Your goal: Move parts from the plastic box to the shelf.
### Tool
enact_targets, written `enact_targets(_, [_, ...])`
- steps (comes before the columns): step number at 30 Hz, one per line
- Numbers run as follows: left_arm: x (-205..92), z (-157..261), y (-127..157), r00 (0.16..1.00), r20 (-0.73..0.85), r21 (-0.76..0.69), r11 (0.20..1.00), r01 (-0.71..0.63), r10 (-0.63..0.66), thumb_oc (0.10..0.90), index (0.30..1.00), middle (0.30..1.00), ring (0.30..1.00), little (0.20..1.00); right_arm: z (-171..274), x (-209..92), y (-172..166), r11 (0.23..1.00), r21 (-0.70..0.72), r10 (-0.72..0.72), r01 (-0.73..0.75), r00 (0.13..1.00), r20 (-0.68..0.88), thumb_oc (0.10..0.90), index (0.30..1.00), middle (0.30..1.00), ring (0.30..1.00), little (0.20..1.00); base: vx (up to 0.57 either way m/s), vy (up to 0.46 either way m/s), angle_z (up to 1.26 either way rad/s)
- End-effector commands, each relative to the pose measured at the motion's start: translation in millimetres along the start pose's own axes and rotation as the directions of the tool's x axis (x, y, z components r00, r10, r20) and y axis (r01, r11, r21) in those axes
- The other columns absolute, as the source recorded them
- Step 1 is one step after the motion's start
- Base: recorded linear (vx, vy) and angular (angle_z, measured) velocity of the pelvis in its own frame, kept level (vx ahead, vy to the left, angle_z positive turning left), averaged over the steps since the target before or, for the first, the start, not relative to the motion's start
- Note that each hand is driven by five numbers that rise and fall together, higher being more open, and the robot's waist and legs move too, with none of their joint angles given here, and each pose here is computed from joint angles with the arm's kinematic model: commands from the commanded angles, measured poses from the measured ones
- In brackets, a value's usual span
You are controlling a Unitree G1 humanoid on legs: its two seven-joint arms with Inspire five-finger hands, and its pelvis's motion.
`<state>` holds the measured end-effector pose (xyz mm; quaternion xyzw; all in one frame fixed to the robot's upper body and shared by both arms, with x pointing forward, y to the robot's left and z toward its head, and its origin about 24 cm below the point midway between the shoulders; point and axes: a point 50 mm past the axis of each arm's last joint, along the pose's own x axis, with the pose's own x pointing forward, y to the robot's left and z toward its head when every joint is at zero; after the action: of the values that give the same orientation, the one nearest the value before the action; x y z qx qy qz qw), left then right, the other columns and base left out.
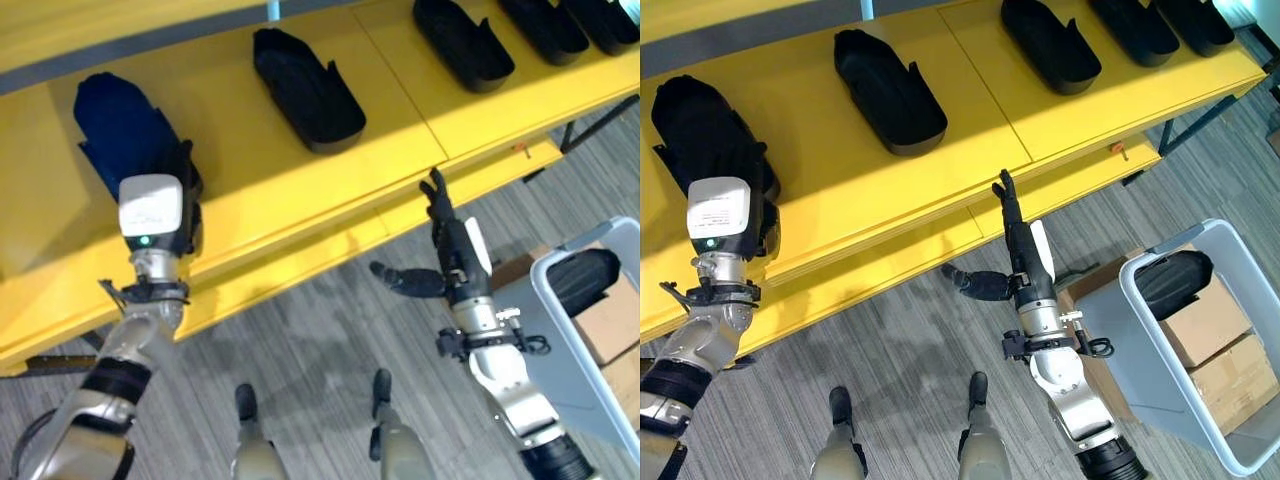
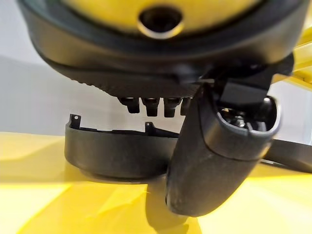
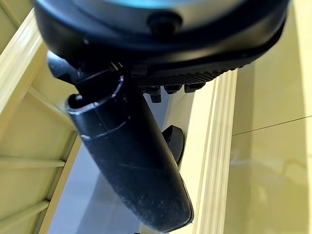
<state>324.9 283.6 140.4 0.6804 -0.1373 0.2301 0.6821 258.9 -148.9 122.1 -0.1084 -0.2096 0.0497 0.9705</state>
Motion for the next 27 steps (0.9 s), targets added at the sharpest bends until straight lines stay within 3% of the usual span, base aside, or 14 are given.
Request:
enact_targets(1, [28,-28,46,0.981,-0.013,0.12,0.975,-0.189,0.192,0.9,1.0,1.0,1.0,1.0,65,19,-20,0.996,0.022,-0.091,0.089,0.928,0.362,0.9,1.0,1.0,1.0,1.0,0.0,0.0,0.0])
enact_targets(27, [15,-42,46,0.984,-0.032,0.145,0.974,-0.172,0.178,0.9,1.0,1.0,1.0,1.0,66,19,-23,0.995,0.01,-0.096,0.099,0.926,0.365,0.9,1.0,1.0,1.0,1.0,0.0,0.0,0.0])
